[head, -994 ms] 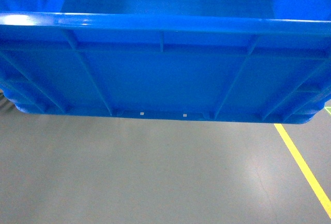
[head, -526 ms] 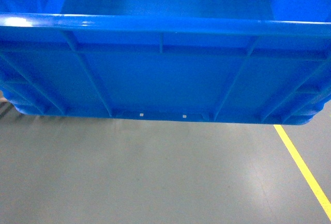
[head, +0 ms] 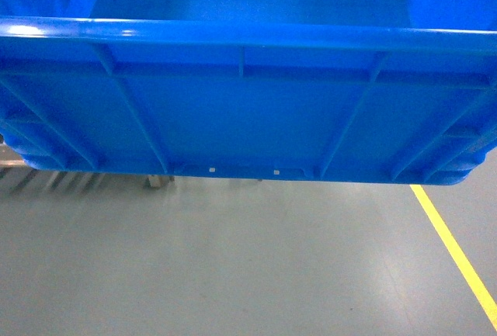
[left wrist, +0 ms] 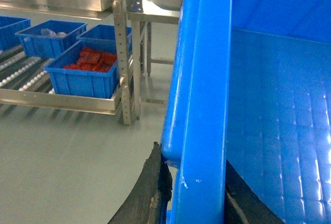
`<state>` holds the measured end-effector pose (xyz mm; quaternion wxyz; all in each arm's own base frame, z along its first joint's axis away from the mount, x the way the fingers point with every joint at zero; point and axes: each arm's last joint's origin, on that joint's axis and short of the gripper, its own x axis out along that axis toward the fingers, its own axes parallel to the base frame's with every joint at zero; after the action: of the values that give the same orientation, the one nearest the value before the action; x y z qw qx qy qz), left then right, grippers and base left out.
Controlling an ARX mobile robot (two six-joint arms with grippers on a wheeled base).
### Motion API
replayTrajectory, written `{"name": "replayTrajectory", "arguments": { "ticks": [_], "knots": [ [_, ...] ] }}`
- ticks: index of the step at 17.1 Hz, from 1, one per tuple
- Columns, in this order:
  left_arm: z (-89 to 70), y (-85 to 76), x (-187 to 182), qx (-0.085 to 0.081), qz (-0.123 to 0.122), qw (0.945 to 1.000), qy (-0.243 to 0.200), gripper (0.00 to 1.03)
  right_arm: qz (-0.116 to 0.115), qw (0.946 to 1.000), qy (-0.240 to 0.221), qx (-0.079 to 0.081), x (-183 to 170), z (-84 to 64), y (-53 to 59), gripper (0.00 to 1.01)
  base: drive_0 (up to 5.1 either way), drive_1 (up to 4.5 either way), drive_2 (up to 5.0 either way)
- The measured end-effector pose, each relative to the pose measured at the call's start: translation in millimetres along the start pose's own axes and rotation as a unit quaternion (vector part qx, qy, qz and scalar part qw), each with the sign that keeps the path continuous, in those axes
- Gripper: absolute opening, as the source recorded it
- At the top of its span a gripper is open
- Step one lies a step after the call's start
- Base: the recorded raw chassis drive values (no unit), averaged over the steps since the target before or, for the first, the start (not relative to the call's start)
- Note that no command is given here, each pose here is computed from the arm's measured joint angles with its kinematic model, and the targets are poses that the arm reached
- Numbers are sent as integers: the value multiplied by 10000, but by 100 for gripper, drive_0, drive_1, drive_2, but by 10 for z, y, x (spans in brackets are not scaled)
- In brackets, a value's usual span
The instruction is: Place box next to blue box on left shelf
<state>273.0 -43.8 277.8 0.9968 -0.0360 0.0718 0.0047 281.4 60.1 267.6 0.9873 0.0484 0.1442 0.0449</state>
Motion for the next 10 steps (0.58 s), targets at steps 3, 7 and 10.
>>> {"name": "replayTrajectory", "arguments": {
  "ticks": [3, 7, 10],
  "knots": [
    [0, 0, -1, 4, 0, 10000, 4, 14, 1, 10000, 10, 5, 1, -2, 0, 8, -3, 414, -420],
    [-1, 0, -1, 3, 1, 10000, 6, 14, -1, 10000, 6, 3, 0, -1, 0, 8, -10, 406, -427],
    [-1, 0, -1, 5, -5, 10000, 8, 14, -10, 10000, 27, 12, 0, -5, -1, 8, 3, 420, -413]
  ]
}}
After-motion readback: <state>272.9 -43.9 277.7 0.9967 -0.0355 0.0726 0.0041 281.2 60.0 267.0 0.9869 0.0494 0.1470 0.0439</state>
